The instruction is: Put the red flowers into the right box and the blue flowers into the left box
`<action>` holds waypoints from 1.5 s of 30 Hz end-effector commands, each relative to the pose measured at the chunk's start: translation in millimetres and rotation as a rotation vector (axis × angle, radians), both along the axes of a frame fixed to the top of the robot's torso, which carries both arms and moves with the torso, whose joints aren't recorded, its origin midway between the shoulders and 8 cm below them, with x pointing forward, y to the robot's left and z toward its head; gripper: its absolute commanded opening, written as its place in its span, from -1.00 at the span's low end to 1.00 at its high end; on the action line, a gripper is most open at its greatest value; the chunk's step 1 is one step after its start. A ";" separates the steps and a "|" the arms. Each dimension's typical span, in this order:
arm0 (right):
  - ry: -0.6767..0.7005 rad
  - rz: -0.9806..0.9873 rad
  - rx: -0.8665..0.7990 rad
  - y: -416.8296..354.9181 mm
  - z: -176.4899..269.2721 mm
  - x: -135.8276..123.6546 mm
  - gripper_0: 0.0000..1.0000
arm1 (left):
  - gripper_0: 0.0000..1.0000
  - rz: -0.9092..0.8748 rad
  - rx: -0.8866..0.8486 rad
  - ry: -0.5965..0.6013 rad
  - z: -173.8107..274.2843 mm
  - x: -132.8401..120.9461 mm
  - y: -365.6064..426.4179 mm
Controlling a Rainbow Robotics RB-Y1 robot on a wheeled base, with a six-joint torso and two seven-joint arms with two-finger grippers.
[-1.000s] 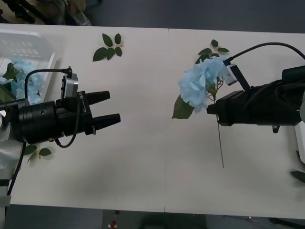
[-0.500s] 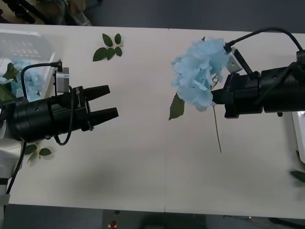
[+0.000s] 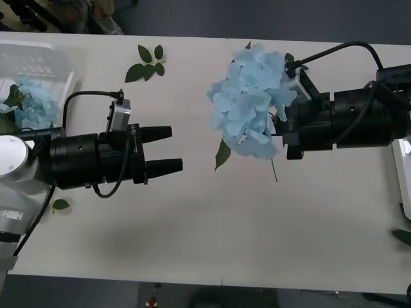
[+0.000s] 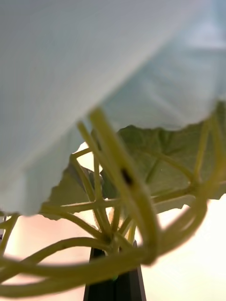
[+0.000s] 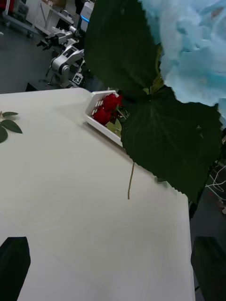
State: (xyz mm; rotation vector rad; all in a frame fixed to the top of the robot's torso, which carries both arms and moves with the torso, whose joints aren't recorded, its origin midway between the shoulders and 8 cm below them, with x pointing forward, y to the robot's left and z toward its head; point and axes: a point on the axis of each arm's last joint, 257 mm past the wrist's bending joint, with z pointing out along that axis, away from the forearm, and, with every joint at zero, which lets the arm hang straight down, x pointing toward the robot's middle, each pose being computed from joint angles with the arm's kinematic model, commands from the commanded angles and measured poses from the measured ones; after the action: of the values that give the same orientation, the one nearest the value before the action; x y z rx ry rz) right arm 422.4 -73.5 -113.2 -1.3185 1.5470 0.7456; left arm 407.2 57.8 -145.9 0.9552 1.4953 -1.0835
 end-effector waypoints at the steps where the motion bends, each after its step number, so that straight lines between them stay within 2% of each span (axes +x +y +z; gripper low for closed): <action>1: -0.109 0.038 0.056 6.8 28.1 7.0 -1.00 | 1.00 -0.005 -0.010 -0.008 -3.4 4.5 -10.0; 5: -0.136 0.067 0.109 9.4 35.0 6.0 -1.00 | 1.00 0.001 -0.024 0.051 -22.7 4.9 -23.7; 12: -0.104 0.080 0.204 14.2 44.4 2.5 -1.00 | 1.00 -0.009 -0.050 0.127 -42.4 7.8 -48.5; 20: -0.091 0.134 0.247 26.3 51.3 -10.8 -1.00 | 1.00 -0.034 -0.096 0.175 -42.7 17.1 -80.8; 31: -0.093 0.191 0.273 48.1 58.9 -21.0 -1.00 | 1.00 -0.068 -0.129 0.134 -14.1 23.9 -115.6; 41: -0.073 0.194 0.329 59.3 66.7 -15.4 -1.00 | 1.00 -0.081 -0.119 0.108 -4.2 23.4 -151.0; 42: -0.074 0.192 0.332 59.6 67.3 -14.9 -1.00 | 0.88 -0.085 -0.123 0.114 -5.0 21.2 -153.2; 43: -0.072 0.191 0.332 59.4 66.7 -15.0 -1.00 | 0.56 -0.088 -0.126 0.117 -4.9 20.0 -154.4; 44: -0.071 0.190 0.333 59.8 66.3 -14.7 -1.00 | -0.06 -0.091 -0.130 0.120 -4.3 18.8 -155.3; 45: -0.067 0.188 0.335 59.2 66.1 -13.6 -1.00 | -0.93 -0.094 -0.137 0.124 -3.0 17.9 -156.1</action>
State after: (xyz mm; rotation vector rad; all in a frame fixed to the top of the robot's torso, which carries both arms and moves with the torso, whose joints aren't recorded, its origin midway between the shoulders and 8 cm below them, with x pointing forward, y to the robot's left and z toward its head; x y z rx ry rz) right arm 408.9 -17.6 -62.2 -1.2191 1.2482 1.0417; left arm 425.9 -91.4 -168.2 0.8564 1.5341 -1.3265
